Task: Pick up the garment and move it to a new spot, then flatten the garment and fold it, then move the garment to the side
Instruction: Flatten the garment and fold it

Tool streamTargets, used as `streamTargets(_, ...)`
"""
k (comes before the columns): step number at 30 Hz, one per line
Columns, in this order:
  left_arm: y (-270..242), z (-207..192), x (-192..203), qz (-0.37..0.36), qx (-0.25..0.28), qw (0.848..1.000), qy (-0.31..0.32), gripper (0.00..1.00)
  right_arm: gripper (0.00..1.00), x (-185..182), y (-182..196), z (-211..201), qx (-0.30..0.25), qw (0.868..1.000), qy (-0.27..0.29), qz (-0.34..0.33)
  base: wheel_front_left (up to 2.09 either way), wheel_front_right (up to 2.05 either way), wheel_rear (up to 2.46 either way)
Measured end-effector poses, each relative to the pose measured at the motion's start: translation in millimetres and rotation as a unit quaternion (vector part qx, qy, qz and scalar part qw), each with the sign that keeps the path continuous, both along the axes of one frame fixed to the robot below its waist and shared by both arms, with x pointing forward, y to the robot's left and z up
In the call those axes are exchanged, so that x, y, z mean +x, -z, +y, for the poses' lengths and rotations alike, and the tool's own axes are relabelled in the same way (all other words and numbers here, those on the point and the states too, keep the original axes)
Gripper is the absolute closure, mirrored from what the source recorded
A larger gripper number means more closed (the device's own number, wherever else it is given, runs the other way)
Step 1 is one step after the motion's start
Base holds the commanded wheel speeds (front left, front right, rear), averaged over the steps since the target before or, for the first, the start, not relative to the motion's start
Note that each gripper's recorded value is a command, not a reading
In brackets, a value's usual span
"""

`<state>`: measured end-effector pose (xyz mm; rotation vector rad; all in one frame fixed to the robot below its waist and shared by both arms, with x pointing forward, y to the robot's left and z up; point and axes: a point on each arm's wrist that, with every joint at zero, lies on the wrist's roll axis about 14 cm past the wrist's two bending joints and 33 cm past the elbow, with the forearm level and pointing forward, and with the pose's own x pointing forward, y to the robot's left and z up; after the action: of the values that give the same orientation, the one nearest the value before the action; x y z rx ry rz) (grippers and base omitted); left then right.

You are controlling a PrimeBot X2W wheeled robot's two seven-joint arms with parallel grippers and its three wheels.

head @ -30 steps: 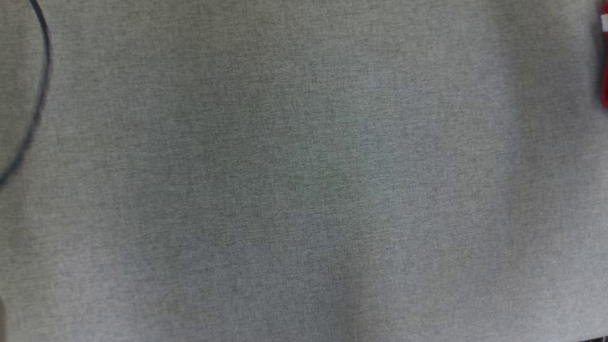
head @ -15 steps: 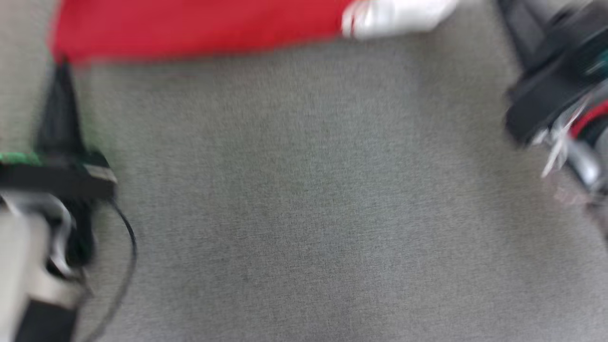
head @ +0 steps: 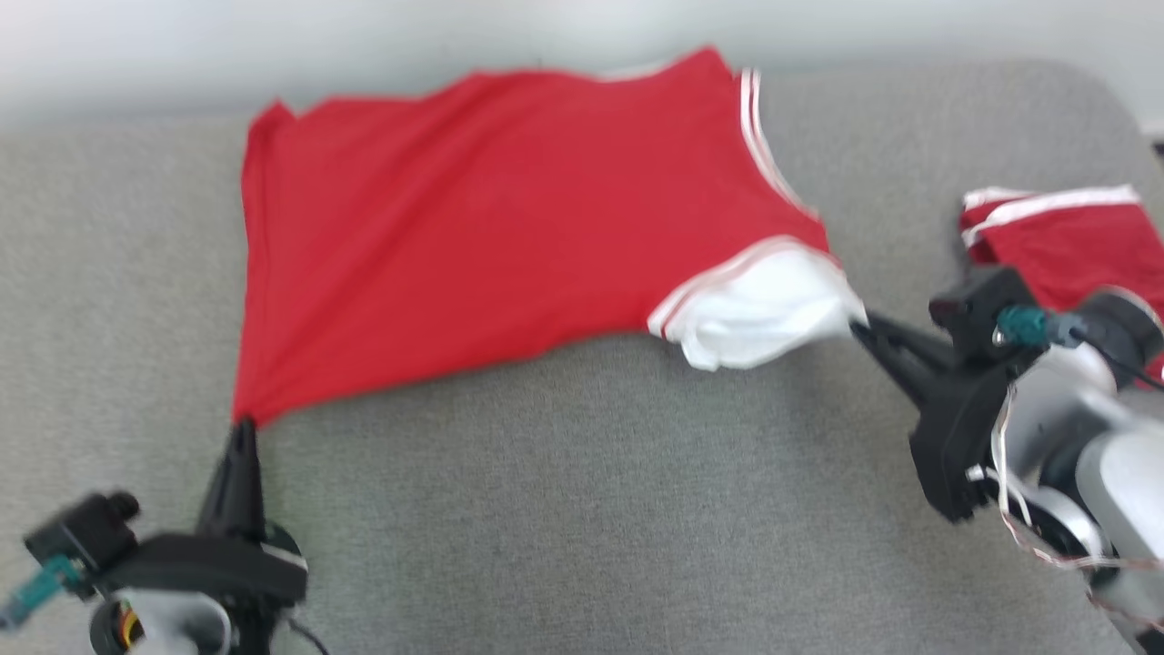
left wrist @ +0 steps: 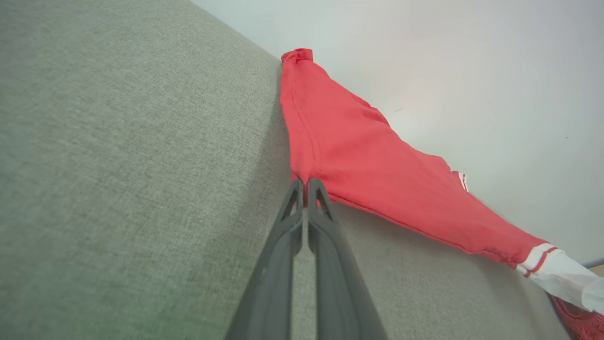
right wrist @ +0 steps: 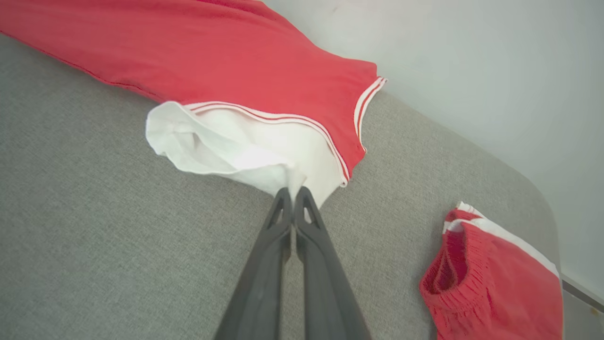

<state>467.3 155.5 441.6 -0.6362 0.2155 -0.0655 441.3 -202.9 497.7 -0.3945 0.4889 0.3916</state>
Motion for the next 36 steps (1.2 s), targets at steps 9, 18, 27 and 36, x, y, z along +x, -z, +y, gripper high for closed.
streamTargets(9, -1.7, 6.4, -53.6, 0.016, 0.044, 0.999, -0.002, 1.00, 1.00, -66.6, 14.5, -9.6, 0.018, 0.995, 0.033, 0.092, 0.00, 0.00, 0.00)
streamTargets(18, -0.5, 16.3, -80.5, 0.021, 0.106, 0.994, -0.008, 1.00, 1.00, -124.4, 39.7, -0.4, 0.046, 0.979, 0.038, 0.192, 0.00, 0.00, 0.00)
streamTargets(27, 31.8, 24.6, -115.7, 0.073, 0.236, 0.968, 0.046, 1.00, 1.00, -174.3, 61.3, 16.6, 0.072, 0.953, 0.027, 0.293, 0.00, 0.00, 0.00)
streamTargets(36, 31.5, 29.0, -129.0, 0.080, 0.272, 0.957, 0.064, 1.00, 1.00, -164.9, 41.3, 32.2, 0.089, 0.965, 0.006, 0.248, 0.00, 0.00, 0.00)
